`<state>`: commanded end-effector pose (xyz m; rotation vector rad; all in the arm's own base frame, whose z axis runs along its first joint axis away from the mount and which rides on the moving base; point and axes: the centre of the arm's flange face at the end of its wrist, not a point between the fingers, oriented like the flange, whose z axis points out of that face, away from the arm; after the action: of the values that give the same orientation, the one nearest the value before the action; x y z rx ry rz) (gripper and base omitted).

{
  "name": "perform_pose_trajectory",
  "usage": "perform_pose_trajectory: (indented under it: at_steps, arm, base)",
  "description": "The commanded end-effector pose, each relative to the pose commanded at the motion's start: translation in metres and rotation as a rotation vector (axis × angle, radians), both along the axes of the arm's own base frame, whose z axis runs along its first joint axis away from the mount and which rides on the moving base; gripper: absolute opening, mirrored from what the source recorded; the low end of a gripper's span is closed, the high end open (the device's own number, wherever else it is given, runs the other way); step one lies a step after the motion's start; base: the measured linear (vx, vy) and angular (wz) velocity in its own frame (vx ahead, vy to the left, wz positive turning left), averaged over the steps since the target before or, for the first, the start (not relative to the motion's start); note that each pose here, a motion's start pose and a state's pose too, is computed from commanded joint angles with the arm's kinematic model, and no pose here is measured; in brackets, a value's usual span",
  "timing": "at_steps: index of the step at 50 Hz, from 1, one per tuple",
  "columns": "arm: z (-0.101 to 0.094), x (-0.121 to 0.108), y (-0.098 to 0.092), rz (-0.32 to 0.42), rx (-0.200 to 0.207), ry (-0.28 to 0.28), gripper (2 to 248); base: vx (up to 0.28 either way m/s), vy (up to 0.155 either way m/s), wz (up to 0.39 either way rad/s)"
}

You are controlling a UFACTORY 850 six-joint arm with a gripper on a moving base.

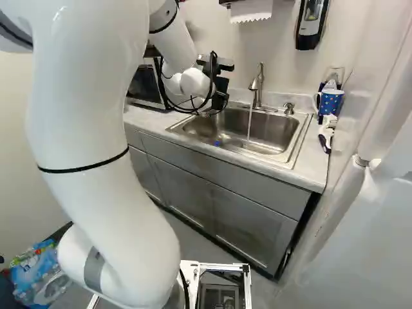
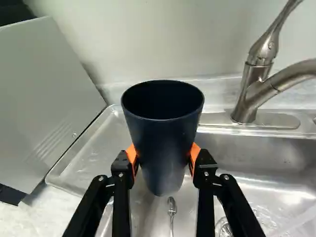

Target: Rinse the cup and place it in the tray

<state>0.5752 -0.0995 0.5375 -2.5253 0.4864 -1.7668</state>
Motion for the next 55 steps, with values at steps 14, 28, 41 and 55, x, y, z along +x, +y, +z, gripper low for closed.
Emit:
perform_pose_trajectory:
  at_steps: [14, 28, 41, 55]
  arm:
    - [0.001, 0.022, 0.017, 0.035, -0.005, -0.027, 121]
    - [0.001, 0.045, 0.035, 0.080, -0.022, -0.053, 121]
    - [0.001, 0.066, 0.054, 0.136, -0.052, -0.077, 121]
    - [-0.001, 0.087, 0.073, 0.207, -0.099, -0.086, 121]
  base:
    - [0.000, 0.000, 0.000]
    - [0.000, 0.000, 0.000]
    - [0.000, 0.000, 0.000]
    - [0.000, 0.000, 0.000]
